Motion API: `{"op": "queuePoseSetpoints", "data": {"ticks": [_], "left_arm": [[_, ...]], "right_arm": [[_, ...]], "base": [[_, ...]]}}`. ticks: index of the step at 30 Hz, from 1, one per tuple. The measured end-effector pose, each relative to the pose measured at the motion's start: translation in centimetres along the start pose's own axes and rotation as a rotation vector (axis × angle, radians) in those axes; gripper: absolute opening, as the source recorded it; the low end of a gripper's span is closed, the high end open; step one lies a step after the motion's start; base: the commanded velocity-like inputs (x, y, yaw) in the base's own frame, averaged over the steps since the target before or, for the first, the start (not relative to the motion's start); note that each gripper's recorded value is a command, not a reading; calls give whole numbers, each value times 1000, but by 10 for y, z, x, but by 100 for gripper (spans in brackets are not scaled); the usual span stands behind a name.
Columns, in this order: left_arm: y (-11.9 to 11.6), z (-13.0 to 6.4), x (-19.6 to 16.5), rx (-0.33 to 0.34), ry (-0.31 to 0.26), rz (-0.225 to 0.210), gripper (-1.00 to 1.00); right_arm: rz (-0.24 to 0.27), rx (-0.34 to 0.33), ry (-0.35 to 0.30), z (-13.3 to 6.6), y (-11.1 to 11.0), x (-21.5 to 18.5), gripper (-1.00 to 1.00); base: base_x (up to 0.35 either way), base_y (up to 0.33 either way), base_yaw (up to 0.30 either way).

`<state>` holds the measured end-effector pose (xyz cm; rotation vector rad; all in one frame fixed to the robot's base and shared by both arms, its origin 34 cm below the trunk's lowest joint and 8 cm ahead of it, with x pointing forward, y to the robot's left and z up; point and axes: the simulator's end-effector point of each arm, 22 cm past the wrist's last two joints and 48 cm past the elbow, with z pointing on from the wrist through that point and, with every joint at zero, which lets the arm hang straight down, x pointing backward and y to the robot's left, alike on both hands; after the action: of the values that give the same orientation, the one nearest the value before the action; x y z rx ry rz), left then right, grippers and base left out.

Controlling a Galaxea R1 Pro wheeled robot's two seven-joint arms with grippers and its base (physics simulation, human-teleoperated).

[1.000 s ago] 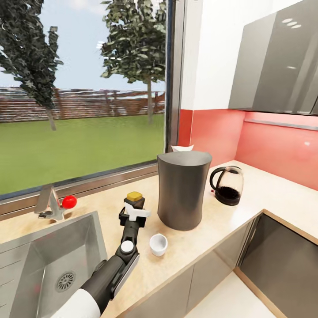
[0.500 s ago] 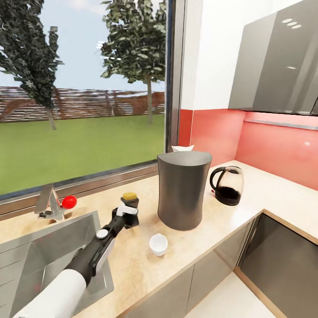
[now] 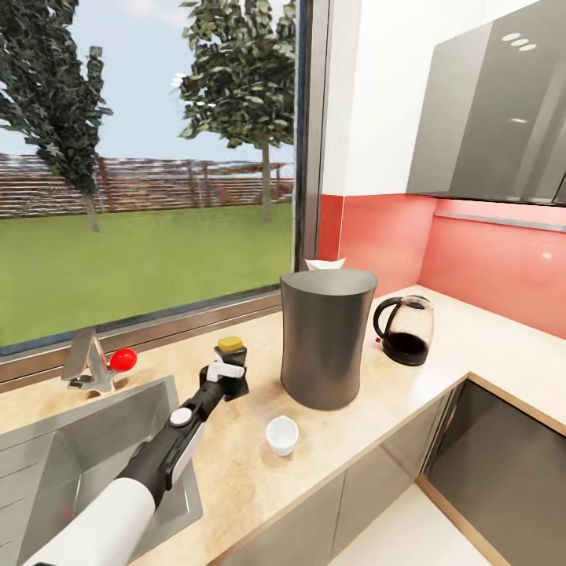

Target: Set up a coffee station on the kitchen countertop: keep the coffee maker on the countertop, move the bottle of coffee from the kitchen shelf to the counter next to the coffee maker, place a paper coffee filter on top of the coffee maker, put the saucer next to the coffee maker with the coffee cup on the saucer, and place the electric kettle next to the coffee maker.

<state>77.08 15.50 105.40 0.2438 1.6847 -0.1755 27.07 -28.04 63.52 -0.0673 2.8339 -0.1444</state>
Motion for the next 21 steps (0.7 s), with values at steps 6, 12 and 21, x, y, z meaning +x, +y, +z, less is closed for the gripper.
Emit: {"op": "queuePoseSetpoints", "data": {"ticks": [6, 12, 21], "left_arm": [[-1, -1, 0, -2, -5, -3, -100], [-2, -1, -1, -3, -7, -3, -100], [-3, -1, 0, -6, -9, 0, -100]], "right_arm": [[-2, 3, 1, 0, -2, 0, 100], [-3, 4, 1, 0, -2, 1, 100], [-4, 5, 3, 0, -2, 1, 100]], "base": [[226, -43, 0], [300, -89, 0], [65, -23, 0]]}}
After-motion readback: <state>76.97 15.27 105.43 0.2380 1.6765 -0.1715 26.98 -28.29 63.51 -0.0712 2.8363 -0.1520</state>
